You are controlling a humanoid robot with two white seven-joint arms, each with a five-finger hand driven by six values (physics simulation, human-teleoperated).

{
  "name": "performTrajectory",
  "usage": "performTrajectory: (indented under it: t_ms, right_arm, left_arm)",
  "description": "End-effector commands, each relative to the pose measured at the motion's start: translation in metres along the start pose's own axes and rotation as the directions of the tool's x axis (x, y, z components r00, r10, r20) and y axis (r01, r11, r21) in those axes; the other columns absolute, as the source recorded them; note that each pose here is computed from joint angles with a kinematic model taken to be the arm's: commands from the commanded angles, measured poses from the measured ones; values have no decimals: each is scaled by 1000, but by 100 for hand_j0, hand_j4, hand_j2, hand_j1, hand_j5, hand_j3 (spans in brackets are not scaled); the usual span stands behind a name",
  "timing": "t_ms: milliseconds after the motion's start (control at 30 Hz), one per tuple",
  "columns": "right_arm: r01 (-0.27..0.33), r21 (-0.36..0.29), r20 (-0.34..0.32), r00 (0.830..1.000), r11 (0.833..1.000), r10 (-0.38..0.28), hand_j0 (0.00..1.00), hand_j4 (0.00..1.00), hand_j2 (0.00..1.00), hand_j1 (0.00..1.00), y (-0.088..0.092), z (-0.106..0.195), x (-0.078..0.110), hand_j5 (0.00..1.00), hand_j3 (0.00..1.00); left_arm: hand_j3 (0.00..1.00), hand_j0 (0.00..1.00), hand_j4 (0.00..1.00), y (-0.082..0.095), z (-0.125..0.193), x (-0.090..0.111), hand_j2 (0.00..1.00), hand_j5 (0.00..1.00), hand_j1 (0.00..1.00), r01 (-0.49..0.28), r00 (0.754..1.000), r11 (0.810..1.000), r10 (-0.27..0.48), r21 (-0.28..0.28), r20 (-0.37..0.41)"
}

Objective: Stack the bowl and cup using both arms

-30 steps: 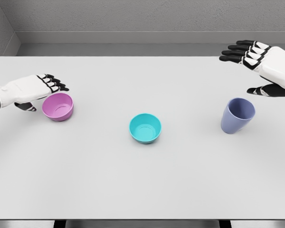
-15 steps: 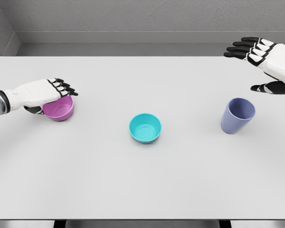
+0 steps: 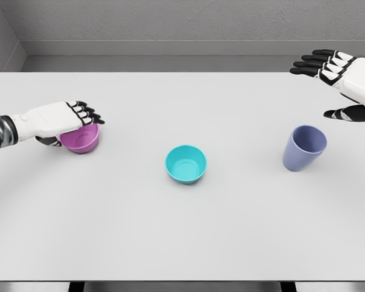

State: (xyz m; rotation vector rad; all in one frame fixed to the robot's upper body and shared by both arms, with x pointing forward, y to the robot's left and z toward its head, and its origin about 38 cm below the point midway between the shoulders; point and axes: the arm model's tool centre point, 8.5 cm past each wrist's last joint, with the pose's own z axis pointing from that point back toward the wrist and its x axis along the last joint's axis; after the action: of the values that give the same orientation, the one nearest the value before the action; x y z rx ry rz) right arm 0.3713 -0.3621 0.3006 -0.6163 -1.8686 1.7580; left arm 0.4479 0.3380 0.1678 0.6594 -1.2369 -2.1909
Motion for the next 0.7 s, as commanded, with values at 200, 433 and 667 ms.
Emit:
performTrajectory:
  t_ms: [200, 433, 667]
  right_arm:
    - [4, -4, -2, 1000, 1000, -4, 100, 100, 100, 100, -1, 0, 0, 100, 100]
    - [6, -2, -3, 1000, 1000, -6, 100, 100, 100, 100, 0, 1, -1, 100, 100]
    - [8, -2, -3, 1000, 1000, -8, 100, 100, 100, 100, 1, 1, -1, 100, 100]
  left_arm:
    - [100, 100, 100, -3, -4, 4, 100, 100, 100, -4, 1000, 1000, 5, -22, 11]
    - [100, 100, 100, -1, -6, 6, 100, 100, 100, -6, 1000, 1000, 6, -14, 18]
    - [73, 73, 73, 0, -7, 9, 73, 73, 73, -2, 1000, 1000, 2, -11, 27]
